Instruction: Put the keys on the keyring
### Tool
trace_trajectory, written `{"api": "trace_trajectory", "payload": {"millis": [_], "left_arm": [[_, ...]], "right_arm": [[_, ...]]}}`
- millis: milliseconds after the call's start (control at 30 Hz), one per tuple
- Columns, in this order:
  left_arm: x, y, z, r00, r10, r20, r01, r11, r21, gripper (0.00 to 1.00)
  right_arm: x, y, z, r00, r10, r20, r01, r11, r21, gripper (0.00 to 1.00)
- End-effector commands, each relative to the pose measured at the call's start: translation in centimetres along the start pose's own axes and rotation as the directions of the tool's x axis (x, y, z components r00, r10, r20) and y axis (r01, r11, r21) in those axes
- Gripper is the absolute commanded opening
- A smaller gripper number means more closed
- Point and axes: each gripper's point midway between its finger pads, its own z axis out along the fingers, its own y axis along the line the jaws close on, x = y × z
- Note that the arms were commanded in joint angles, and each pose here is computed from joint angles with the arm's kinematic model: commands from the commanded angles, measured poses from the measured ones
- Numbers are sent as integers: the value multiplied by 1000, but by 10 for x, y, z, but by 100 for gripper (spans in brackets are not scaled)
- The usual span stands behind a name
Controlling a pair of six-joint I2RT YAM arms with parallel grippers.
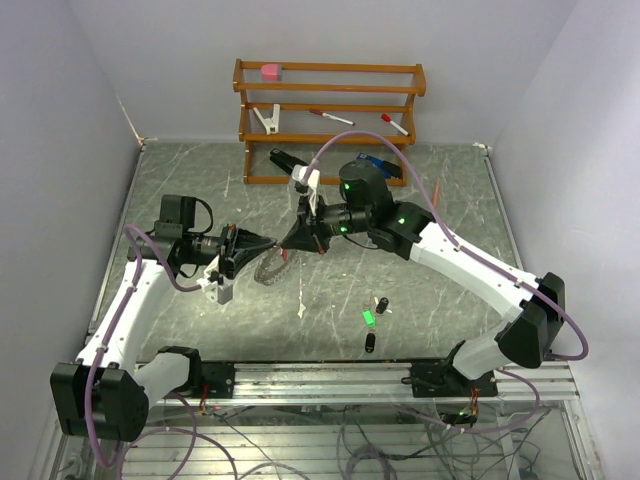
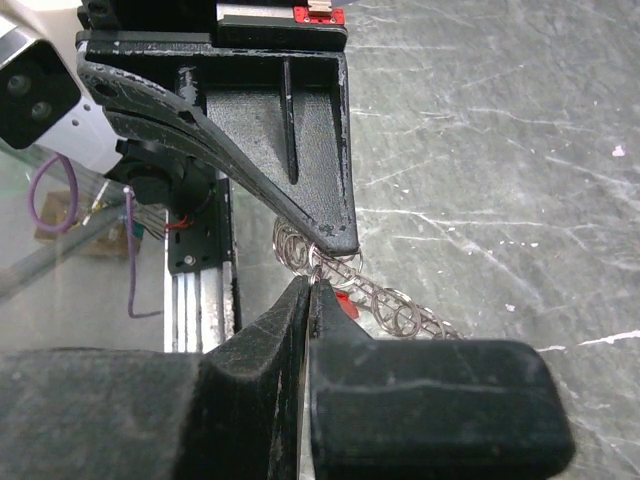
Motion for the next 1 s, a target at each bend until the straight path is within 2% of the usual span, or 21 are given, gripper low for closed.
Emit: {"api": "trace_trajectory", "payload": {"millis": [0,533,967], "left_arm": [[-4,23,0,776,631,-16,-630,776,32,7],[3,19,-2,777,629,-39,-625,777,83,7],[1,16,-5,809,588,-28,-588,809,10,7]], "right_arm": [[-34,15,-8,996,20,89,-20,1000,-6,0],[-48,10,16,977,195,85,-204,972,114,0],[-54,16,19,949,302,88,-311,942,123,0]]}}
